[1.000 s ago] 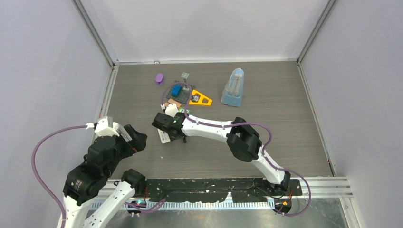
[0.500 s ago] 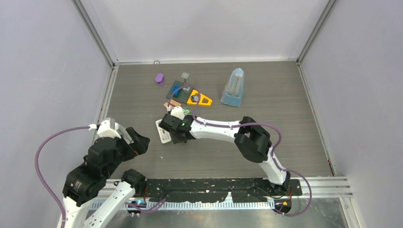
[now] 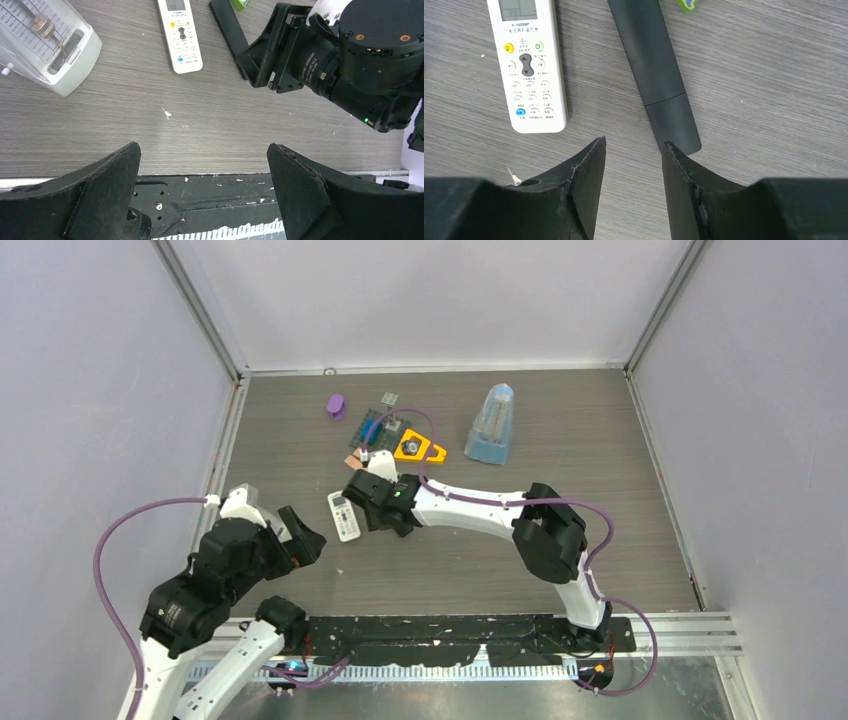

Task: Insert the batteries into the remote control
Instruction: Place the remote control at the center of the board, then reset both arms

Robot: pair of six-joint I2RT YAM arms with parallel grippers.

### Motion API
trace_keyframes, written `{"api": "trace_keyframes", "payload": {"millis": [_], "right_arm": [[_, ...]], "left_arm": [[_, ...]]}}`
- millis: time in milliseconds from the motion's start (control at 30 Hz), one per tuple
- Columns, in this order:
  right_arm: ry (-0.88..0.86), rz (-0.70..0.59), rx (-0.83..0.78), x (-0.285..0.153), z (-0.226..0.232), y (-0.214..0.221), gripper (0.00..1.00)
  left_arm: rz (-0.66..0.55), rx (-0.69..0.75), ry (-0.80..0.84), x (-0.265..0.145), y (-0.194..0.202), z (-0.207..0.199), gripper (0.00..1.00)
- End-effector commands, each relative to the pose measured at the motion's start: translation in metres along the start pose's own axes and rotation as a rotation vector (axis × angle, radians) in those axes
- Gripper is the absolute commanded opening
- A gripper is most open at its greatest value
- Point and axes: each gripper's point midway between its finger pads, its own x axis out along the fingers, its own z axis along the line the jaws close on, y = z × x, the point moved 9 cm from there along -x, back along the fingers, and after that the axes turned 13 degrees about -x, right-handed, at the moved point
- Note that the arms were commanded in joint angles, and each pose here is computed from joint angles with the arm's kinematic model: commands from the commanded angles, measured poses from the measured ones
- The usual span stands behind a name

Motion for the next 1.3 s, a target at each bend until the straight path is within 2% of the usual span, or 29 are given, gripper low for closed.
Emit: {"api": "trace_keyframes", "payload": {"millis": [0,67,133,300,467,567,600,633,667,700,733,767,800,833,1067,1133,1267], "right_arm": [[0.026,-0.076,-0.029,-0.009,-0.006,-0.017,0.53],[0.016,-0.070,-0.087,-0.002,-0.007,-0.016,0.64],[0.011,-0.056,-0.142,0.005,-0.010,-0.015,0.72],[0.002,-0.016,-0.258,0.022,-0.019,-0.014,0.76],[-0.028,-0.048,-0.265,0.001,-0.030,-0.011,0.76],[-0.046,-0.122,-0.204,-0.038,-0.045,-0.015,0.77],[-0.037,-0.103,-0.196,-0.040,-0.052,-0.002,0.77],[-0.047,-0.163,-0.162,-0.064,-0.061,-0.008,0.79],[-0.035,-0.150,-0.155,-0.068,-0.070,0.005,0.80],[-0.038,-0.219,-0.120,-0.096,-0.082,0.000,0.90],[-0.020,-0.211,-0.117,-0.100,-0.091,0.014,0.95],[-0.012,-0.278,-0.080,-0.126,-0.106,0.012,0.98],[0.025,-0.283,-0.069,-0.130,-0.117,0.024,0.96],[0.019,-0.347,-0.020,-0.157,-0.131,0.026,0.96],[0.162,-0.589,0.222,-0.246,-0.223,0.086,0.95],[0.156,-0.701,0.326,-0.276,-0.252,0.107,0.95],[0.141,-0.824,0.450,-0.306,-0.286,0.141,0.95]], "left_arm": [[-0.012,0.008,0.051,-0.008,-0.006,-0.009,1.00],[-0.005,0.037,0.054,-0.007,-0.007,-0.009,1.00],[-0.004,0.080,0.052,-0.004,-0.007,-0.007,1.00],[0.006,0.142,0.065,-0.001,-0.006,-0.006,1.00],[-0.050,0.177,0.128,-0.011,-0.011,-0.008,1.00],[-0.090,0.183,0.150,-0.021,-0.016,-0.008,1.00],[-0.106,0.182,0.149,-0.026,-0.018,-0.008,1.00],[-0.119,0.182,0.144,-0.029,-0.020,-0.007,1.00],[-0.129,0.184,0.144,-0.032,-0.020,-0.006,0.99],[-0.137,0.185,0.148,-0.034,-0.021,-0.005,1.00],[-0.144,0.186,0.154,-0.036,-0.021,-0.004,1.00],[-0.151,0.186,0.162,-0.037,-0.021,-0.003,1.00],[-0.157,0.187,0.167,-0.039,-0.021,-0.003,1.00],[-0.164,0.187,0.174,-0.041,-0.021,-0.002,1.00],[-0.190,0.184,0.187,-0.053,-0.018,0.008,1.00],[-0.196,0.180,0.186,-0.055,-0.017,0.011,1.00],[-0.198,0.174,0.189,-0.058,-0.015,0.015,1.00]]}}
